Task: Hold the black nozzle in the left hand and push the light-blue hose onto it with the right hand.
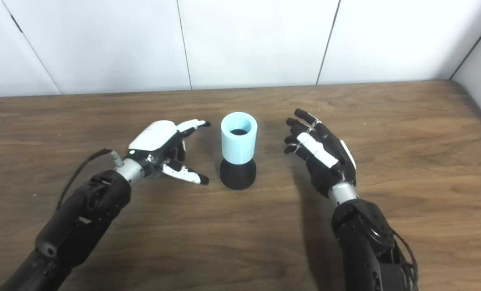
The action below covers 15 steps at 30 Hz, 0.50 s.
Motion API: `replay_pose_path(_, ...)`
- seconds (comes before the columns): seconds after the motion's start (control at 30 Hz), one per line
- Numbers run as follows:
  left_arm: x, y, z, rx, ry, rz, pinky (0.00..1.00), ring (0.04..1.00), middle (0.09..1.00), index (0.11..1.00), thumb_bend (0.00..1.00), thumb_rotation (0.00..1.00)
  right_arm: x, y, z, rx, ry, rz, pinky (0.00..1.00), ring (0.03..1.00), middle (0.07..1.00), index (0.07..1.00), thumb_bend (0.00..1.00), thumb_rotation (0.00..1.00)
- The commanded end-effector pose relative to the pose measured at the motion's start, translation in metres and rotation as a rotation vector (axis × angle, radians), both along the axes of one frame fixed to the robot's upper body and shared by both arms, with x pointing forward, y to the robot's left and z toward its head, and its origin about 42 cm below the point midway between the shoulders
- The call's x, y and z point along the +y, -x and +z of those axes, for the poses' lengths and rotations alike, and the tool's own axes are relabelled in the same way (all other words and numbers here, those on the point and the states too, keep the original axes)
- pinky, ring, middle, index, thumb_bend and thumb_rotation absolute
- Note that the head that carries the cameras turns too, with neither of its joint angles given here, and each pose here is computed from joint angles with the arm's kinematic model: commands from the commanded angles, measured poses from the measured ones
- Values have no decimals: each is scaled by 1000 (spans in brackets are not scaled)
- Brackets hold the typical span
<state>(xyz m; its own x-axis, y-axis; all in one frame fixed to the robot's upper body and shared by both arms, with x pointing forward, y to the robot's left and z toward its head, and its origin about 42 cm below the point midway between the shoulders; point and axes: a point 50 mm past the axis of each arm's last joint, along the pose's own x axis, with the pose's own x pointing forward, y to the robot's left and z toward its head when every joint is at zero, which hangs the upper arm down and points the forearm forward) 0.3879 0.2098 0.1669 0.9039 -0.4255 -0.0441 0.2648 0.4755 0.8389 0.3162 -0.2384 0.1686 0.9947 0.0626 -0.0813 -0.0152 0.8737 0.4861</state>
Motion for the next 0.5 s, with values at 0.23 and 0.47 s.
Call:
replay_pose_path(0.23, 16, 37, -6, 328, 1297, 326, 387, 541, 628, 659, 632, 7, 2, -3, 13, -123, 103, -41, 343, 508, 730, 659, 620, 173)
replay_pose_path(0.47, 11, 57, -13, 329, 1532, 217, 422, 565, 648, 671, 706, 94, 1, -3, 9, -144, 109, -54, 359, 510, 723, 655, 703, 199)
